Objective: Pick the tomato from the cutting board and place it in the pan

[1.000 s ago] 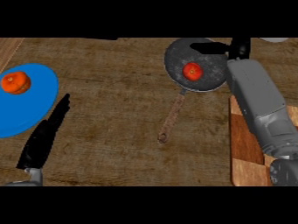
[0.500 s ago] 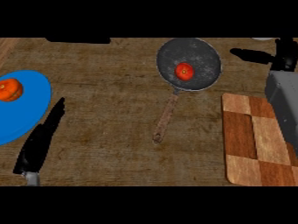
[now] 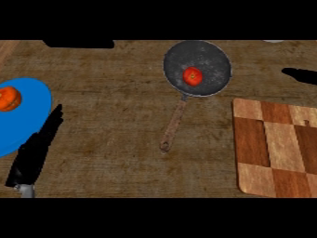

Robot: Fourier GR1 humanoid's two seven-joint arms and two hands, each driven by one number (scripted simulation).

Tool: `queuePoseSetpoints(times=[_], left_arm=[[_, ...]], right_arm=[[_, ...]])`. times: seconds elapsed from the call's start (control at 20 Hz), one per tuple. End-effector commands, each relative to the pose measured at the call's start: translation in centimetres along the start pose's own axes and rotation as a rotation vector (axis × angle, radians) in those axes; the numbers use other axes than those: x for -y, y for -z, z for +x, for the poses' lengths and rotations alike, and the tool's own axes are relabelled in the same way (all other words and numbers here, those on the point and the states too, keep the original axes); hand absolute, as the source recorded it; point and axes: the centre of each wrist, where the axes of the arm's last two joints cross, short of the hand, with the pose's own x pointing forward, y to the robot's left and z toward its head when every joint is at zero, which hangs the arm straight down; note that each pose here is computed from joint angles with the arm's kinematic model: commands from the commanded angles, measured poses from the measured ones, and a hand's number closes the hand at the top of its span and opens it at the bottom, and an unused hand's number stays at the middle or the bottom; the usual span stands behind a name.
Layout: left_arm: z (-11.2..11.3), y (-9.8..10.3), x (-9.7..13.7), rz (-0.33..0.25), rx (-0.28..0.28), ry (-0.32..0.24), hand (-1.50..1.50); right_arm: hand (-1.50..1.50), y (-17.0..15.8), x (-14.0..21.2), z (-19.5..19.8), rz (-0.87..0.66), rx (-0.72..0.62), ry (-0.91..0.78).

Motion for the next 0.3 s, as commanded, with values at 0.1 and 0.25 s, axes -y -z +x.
queuePoseSetpoints(times=[0.1,0.25], left_arm=[[-1.2,-1.1,0.3,0.009,0.008,0.006,0.00],[0.1,-0.6,1.0,0.003,-0.001,-0.002,0.00]], right_arm=[[-1.50,0.1,6.0,-1.7,0.037,0.008,-0.021],[-1.50,0.5,8.1,-1.3,0.054,0.005,-0.010]])
